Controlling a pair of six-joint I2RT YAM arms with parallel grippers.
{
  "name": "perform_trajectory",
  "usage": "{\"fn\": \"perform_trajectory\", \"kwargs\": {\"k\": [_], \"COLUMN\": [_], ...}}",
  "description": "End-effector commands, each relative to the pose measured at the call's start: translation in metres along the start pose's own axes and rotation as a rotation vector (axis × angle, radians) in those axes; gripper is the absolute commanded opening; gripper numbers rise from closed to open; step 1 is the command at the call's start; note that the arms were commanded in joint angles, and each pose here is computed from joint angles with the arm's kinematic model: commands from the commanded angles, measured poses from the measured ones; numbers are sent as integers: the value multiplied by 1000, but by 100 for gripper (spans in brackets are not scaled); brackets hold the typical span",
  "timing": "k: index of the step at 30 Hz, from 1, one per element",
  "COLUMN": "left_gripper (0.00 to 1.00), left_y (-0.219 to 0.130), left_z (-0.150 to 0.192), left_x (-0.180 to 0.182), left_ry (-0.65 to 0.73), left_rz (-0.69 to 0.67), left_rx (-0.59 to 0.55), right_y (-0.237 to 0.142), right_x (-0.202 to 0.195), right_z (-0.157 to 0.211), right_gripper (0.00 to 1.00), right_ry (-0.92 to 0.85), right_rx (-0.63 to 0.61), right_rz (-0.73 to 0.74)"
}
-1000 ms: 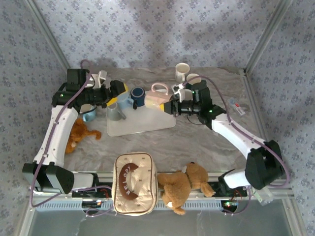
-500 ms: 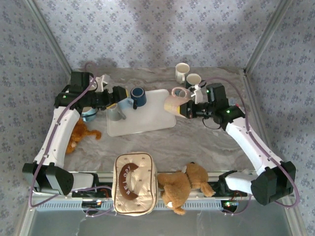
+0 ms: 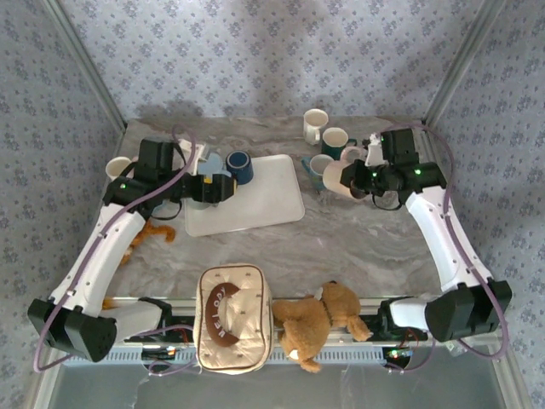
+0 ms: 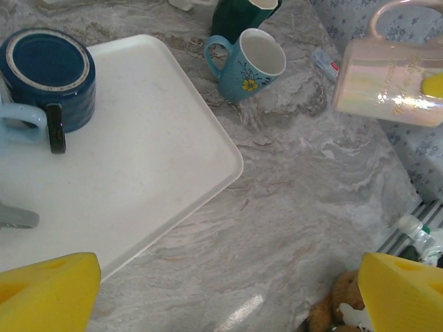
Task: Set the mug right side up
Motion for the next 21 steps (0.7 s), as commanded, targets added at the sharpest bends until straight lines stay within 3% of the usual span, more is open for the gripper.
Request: {"fn": "perform_trajectory", "kwargs": {"k": [1,7,21], "left_gripper": [95,95,97], "left_y": [-3,2,5], "left_z": [-8,-5,19], "left_x": [-1,2,19], "left_ry": [86,106,153], "left_rz": [-24,-40,-131], "left_rx": [-41,-18,35], "right_y": [-9,7,82], "right_x": [-16,-45,-90], "right_z": [-16,-35,-74], "right_gripper": [0,0,0], "right_ry": [34,70,78], "right_rx": [-45,13,181], "right_rz": [114,212,276]}}
Point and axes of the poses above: each hand's point on the last joint's axis, 136 mm out from that joint toward the fingers, its own y axis out along the fingers, its own x axis along the line the jaws close on, z = x × y, the point moved 3 cm from there along -y, back along the fingers, and after that the axes turned 3 degrees about -y, right-handed, at the moved point
